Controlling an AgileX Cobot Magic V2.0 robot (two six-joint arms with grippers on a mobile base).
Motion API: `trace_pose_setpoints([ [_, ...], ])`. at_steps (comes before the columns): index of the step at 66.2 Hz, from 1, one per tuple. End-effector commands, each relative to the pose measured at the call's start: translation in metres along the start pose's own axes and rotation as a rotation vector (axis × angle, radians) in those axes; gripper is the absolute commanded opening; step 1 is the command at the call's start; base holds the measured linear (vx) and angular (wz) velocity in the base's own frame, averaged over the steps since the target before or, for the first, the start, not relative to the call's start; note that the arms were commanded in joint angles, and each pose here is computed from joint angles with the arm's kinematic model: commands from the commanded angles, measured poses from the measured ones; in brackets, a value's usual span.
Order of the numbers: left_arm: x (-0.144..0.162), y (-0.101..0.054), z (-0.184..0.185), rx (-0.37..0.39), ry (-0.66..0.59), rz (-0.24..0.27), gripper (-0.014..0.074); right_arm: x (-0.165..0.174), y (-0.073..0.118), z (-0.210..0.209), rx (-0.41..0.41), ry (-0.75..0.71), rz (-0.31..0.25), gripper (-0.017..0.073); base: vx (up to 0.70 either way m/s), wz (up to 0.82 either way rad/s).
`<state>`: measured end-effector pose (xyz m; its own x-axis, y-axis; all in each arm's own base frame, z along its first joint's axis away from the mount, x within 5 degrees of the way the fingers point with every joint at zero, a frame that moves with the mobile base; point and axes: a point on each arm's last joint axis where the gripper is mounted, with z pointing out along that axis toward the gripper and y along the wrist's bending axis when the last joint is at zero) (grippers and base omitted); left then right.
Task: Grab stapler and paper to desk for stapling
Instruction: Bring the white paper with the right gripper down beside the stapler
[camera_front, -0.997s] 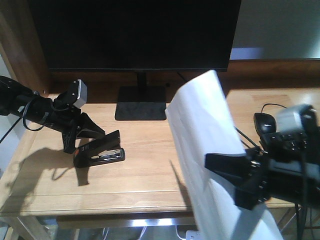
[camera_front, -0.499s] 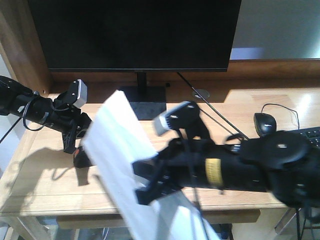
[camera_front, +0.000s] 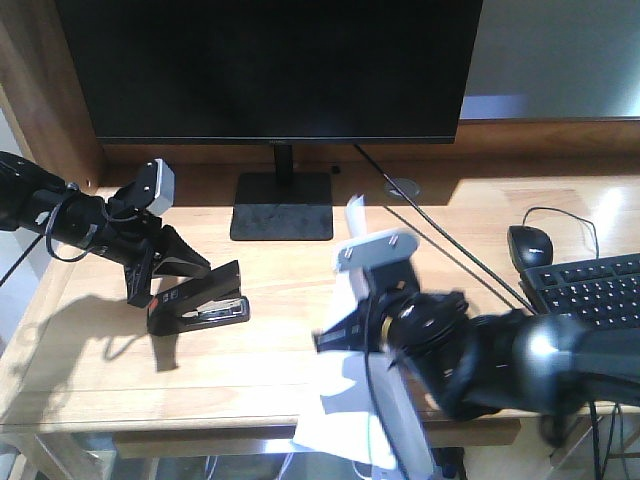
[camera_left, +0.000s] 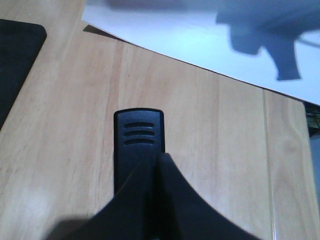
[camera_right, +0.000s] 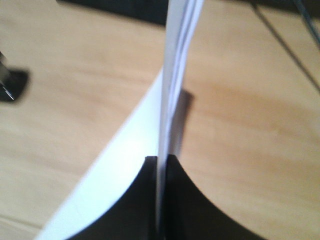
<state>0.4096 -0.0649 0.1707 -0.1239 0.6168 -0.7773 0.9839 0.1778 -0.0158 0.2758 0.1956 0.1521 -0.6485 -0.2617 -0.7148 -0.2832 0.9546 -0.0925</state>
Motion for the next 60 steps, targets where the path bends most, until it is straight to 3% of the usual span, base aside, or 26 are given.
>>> trace_pose_setpoints([
  [1,-0.029,-0.002,-0.017,-0.032,-0.075,0.033,-0.0006,-0.006,-0.002,0.005,0.039,-0.029,-0.014,-0.0002,0.00,0.00],
  [8,-0.029,-0.002,-0.017,-0.032,-0.075,0.033,-0.0006,-0.001,-0.002,0.011,0.047,-0.015,0.007,-0.0002,0.00,0.00],
  [14,-0.029,-0.002,-0.017,-0.032,-0.075,0.033,-0.0006,-0.004,-0.002,0.009,0.043,-0.032,-0.010,-0.0002,0.00,0.00],
  [22,-0.029,-0.002,-0.017,-0.032,-0.075,0.033,-0.0006,-0.010,0.001,0.001,-0.002,-0.052,-0.018,-0.0002,0.00,0.00],
  [37,-0.029,-0.002,-0.017,-0.032,-0.075,0.033,-0.0006,-0.024,0.001,-0.015,-0.057,-0.113,0.039,-0.0002,0.00,0.00],
  [52,-0.029,-0.002,-0.017,-0.033,-0.074,0.033,-0.0006,-0.038,0.013,-0.014,-0.145,-0.118,0.044,-0.0002,0.00,0.00],
  [60,-0.029,-0.002,-0.017,-0.033,-0.074,0.033,-0.0006,-0.053,0.016,-0.017,-0.154,-0.162,0.062,-0.0002,0.00,0.00],
])
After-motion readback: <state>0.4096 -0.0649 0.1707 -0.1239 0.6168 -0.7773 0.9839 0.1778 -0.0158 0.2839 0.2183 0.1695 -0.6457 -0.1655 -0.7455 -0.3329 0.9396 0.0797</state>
